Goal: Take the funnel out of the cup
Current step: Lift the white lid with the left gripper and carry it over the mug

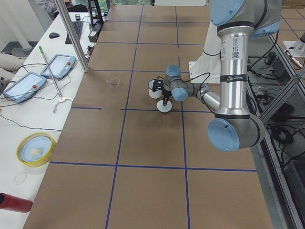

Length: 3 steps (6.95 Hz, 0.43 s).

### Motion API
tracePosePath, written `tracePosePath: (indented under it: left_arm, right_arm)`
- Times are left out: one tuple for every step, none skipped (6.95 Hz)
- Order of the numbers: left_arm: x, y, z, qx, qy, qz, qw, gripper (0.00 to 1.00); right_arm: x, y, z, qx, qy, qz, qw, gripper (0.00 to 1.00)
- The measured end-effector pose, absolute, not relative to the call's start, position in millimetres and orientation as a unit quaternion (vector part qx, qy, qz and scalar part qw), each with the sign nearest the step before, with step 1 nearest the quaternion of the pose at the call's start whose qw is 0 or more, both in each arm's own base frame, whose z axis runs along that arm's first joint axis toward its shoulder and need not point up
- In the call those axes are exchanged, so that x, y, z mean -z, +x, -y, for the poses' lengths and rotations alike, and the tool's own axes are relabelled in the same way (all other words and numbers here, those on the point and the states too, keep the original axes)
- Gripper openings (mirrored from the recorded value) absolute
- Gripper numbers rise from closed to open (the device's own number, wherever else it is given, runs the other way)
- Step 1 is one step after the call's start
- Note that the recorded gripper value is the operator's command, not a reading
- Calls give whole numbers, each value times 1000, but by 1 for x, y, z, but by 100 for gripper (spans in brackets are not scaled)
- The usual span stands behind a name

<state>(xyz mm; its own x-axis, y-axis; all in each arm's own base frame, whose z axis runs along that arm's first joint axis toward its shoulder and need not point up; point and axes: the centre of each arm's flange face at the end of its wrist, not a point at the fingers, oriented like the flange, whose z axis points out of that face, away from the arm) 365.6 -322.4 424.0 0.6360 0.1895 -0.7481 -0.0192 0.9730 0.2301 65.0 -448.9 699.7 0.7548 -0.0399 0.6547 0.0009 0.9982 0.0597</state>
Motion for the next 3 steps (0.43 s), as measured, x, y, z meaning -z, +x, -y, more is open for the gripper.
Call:
tracePosePath:
  left_arm:
    - [-415, 354, 325, -53, 109, -429, 895, 0]
    - [-401, 333, 328, -44, 121, -436, 890, 0]
    - [-380, 309, 325, -36, 129, -440, 888, 0]
  right_arm:
    - [-700, 65, 449, 11, 28, 350, 936, 100]
    - [-700, 65, 449, 11, 28, 350, 936, 100]
    - [-700, 65, 449, 11, 28, 350, 936, 100]
